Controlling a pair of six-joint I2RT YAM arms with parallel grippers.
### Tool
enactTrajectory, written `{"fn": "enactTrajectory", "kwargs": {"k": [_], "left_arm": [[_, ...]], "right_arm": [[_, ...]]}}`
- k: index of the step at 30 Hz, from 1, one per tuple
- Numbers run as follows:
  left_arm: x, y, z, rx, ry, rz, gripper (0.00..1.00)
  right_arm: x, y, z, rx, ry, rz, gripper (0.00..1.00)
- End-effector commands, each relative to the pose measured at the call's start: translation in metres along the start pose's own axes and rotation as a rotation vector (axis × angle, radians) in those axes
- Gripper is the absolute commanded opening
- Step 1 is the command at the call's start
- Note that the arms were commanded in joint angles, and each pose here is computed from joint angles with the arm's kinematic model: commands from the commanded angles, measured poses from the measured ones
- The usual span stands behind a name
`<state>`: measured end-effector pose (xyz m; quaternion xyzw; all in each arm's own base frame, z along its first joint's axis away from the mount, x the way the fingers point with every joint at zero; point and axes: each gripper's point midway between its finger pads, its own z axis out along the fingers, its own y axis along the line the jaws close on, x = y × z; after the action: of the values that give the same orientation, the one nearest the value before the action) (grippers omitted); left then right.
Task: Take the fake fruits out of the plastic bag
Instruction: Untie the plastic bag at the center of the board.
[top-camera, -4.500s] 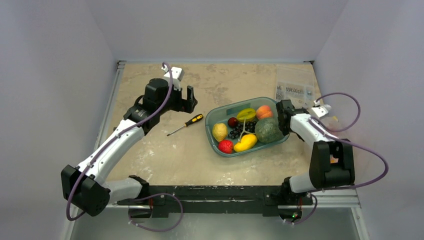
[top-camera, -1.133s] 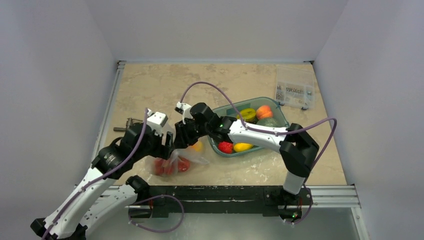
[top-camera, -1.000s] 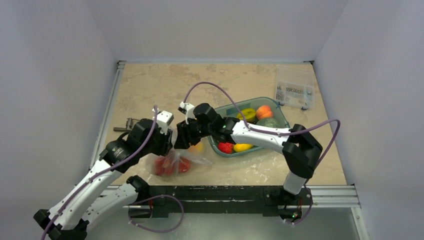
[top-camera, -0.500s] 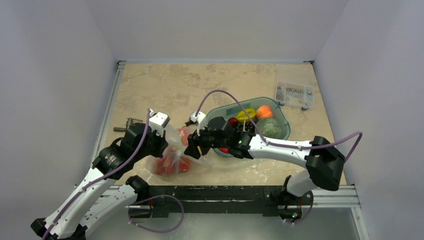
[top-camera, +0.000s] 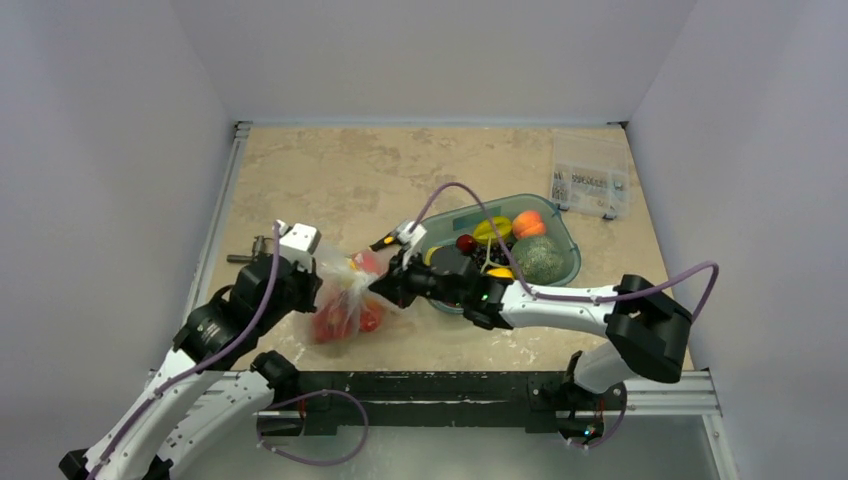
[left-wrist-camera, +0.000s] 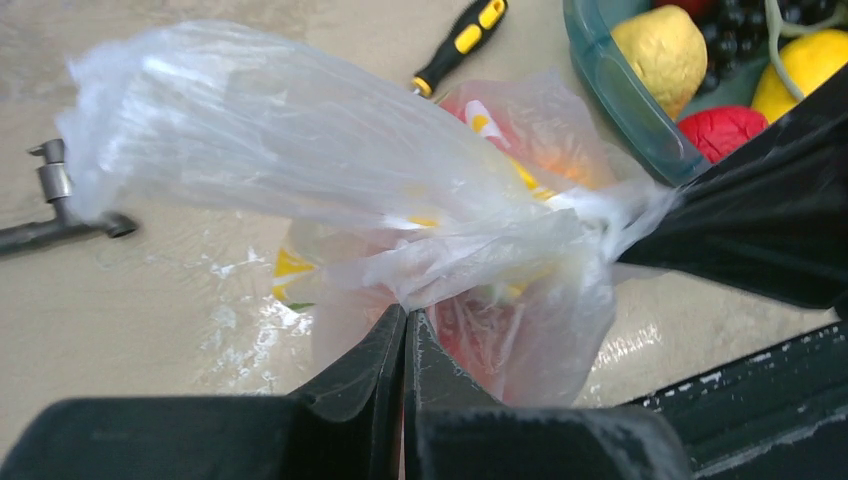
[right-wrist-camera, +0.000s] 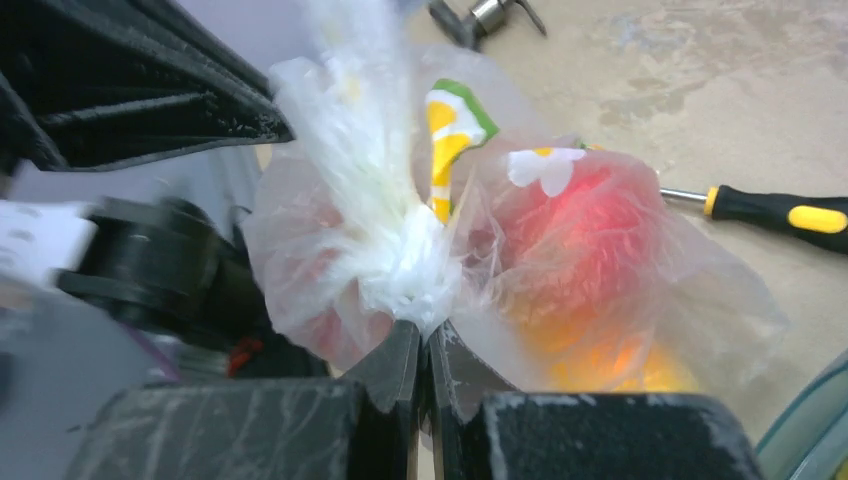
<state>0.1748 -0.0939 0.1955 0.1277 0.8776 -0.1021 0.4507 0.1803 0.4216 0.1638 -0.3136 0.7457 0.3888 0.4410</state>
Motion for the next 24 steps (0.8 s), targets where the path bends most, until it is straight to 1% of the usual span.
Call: {"fn": "enactTrajectory", "kwargs": {"k": [1, 2, 3, 4, 6, 8, 9, 10, 12, 13, 15, 17, 20, 22, 24], "left_arm": [[-0.016, 0.031, -0.017, -0.147, -0.152, -0.086, 0.0], [-0.018, 0.034, -0.022, -0.156, -0.181, -0.105, 0.0], [-0.019, 0.035, -0.025, -0.15, -0.206, -0.115, 0.0], [-0.021, 0.032, -0.027, -0.127, -0.233, -0.119, 0.0], [-0.026, 0.019, -0.028, -0.047, -0.263, -0.106, 0.0], [-0.03, 0.002, -0.029, 0.049, -0.262, -0.072, 0.0], [-0.031, -0.007, -0.03, 0.098, -0.249, -0.048, 0.03], [-0.031, -0.015, -0.03, 0.14, -0.236, -0.024, 0.13], [-0.033, -0.032, -0.029, 0.231, -0.222, 0.031, 0.38], [-0.035, -0.04, -0.027, 0.27, -0.218, 0.056, 0.43], [-0.037, -0.05, -0.027, 0.322, -0.181, 0.097, 0.46], [-0.043, -0.055, -0.027, 0.337, -0.151, 0.131, 0.5], [-0.058, -0.051, -0.027, 0.3, -0.13, 0.198, 0.62], [-0.064, -0.036, -0.02, 0.204, -0.117, 0.228, 0.63], [-0.065, -0.034, -0.012, 0.177, -0.103, 0.245, 0.63]], "right_arm": [[-0.065, 0.041, -0.054, -0.544, -0.252, 0.336, 0.0], [-0.064, 0.041, -0.057, -0.576, -0.252, 0.343, 0.0], [-0.061, 0.037, -0.053, -0.563, -0.237, 0.341, 0.0], [-0.058, 0.03, -0.046, -0.514, -0.214, 0.343, 0.0], [-0.051, 0.019, -0.036, -0.438, -0.181, 0.342, 0.0], [-0.047, 0.013, -0.032, -0.403, -0.175, 0.331, 0.0], [-0.043, 0.008, -0.03, -0.373, -0.16, 0.331, 0.0], [-0.04, 0.003, -0.028, -0.335, -0.144, 0.323, 0.0], [-0.036, -0.009, -0.024, -0.251, -0.108, 0.289, 0.0], [-0.034, -0.012, -0.023, -0.224, -0.096, 0.264, 0.0], [-0.032, -0.018, -0.022, -0.183, -0.079, 0.227, 0.0], [-0.029, -0.025, -0.022, -0.143, -0.06, 0.203, 0.0], [-0.03, -0.024, -0.023, -0.134, -0.051, 0.176, 0.0], [-0.028, -0.023, -0.023, -0.133, -0.042, 0.162, 0.0], [-0.028, -0.022, -0.02, -0.119, -0.032, 0.148, 0.0]]}}
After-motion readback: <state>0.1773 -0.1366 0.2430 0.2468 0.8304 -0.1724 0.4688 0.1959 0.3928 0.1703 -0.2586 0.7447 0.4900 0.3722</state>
